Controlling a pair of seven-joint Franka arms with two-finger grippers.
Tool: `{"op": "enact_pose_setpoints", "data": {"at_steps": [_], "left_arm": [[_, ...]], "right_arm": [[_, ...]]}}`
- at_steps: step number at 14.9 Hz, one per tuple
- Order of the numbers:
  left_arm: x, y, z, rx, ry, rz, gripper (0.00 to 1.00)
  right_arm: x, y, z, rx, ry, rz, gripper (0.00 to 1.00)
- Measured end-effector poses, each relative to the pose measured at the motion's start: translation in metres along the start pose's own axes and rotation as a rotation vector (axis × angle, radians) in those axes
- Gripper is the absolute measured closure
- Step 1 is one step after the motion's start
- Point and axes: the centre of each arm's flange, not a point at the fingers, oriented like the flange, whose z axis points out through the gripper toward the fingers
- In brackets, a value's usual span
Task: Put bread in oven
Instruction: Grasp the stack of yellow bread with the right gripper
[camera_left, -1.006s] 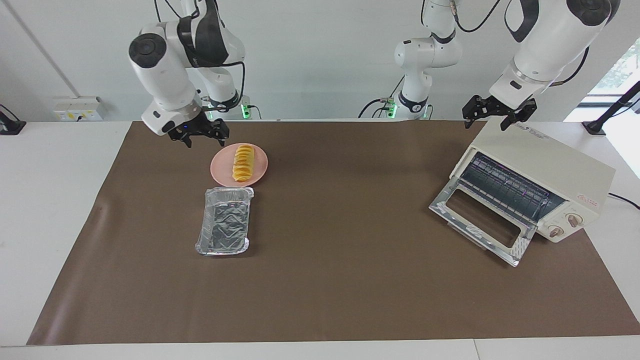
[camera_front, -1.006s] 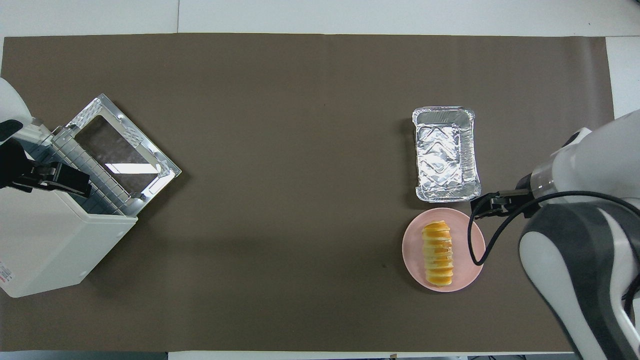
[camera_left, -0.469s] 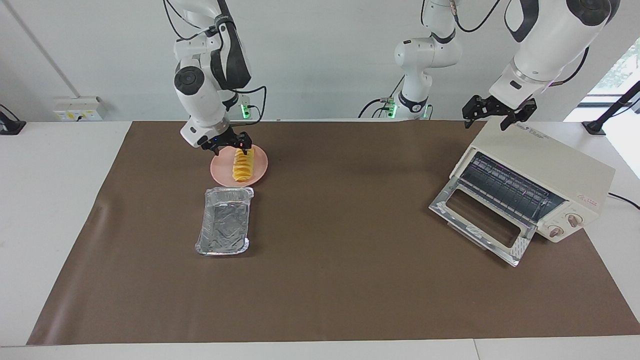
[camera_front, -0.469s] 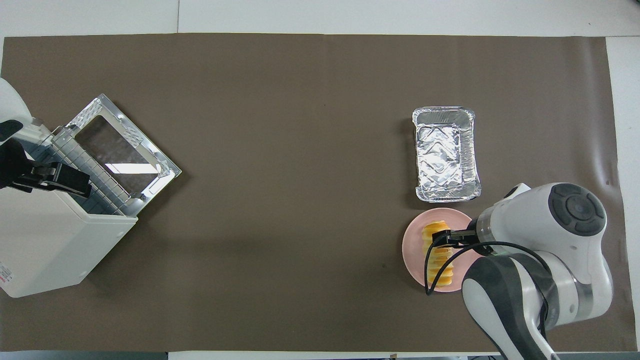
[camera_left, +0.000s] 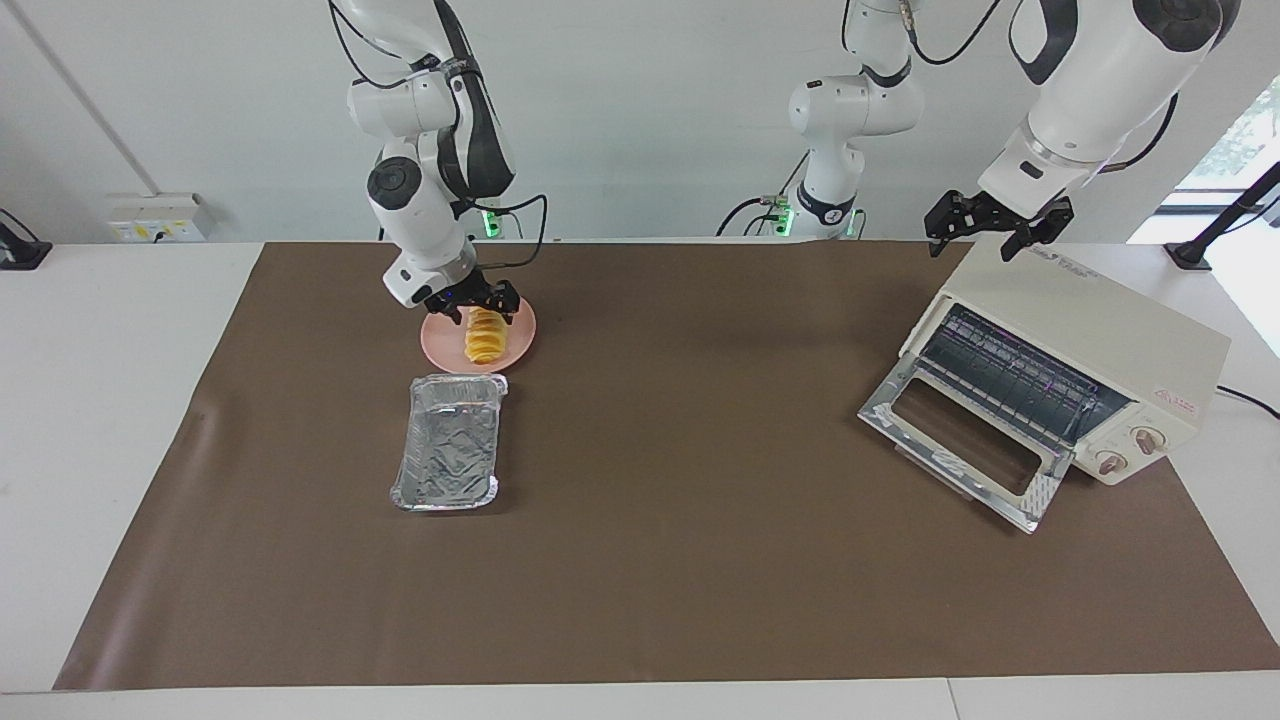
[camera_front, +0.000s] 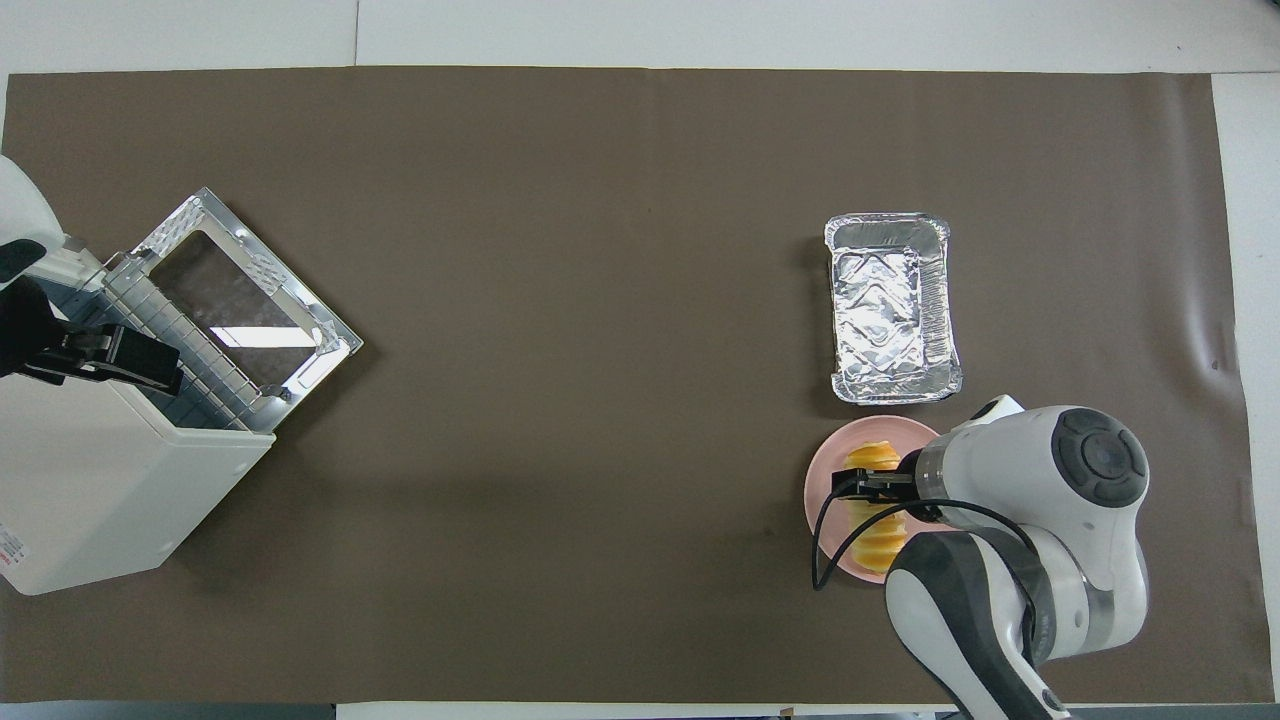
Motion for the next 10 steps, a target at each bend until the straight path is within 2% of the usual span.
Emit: {"op": "enact_pose_setpoints", "data": {"at_steps": [3, 4, 7, 10], "left_arm": [[0.0000, 0.0000, 0.0000, 0.000, 0.000, 0.000, 0.00], [0.0000, 0.0000, 0.0000, 0.000, 0.000, 0.000, 0.00], [0.0000, 0.0000, 0.0000, 0.000, 0.000, 0.000, 0.00], [0.0000, 0.0000, 0.0000, 0.000, 0.000, 0.000, 0.00]], "right_arm": [[-0.0061, -0.0030, 0.0155, -0.006, 0.010, 0.009, 0.11], [-0.0059, -0.0021, 0.0154, -0.006, 0.010, 0.011, 0.18], [-0.0056, -0.0010, 0.0152, -0.005, 0.010, 0.014, 0.55], [-0.0051, 0.0000, 0.0147, -0.004, 0.011, 0.017, 0.82]]}}
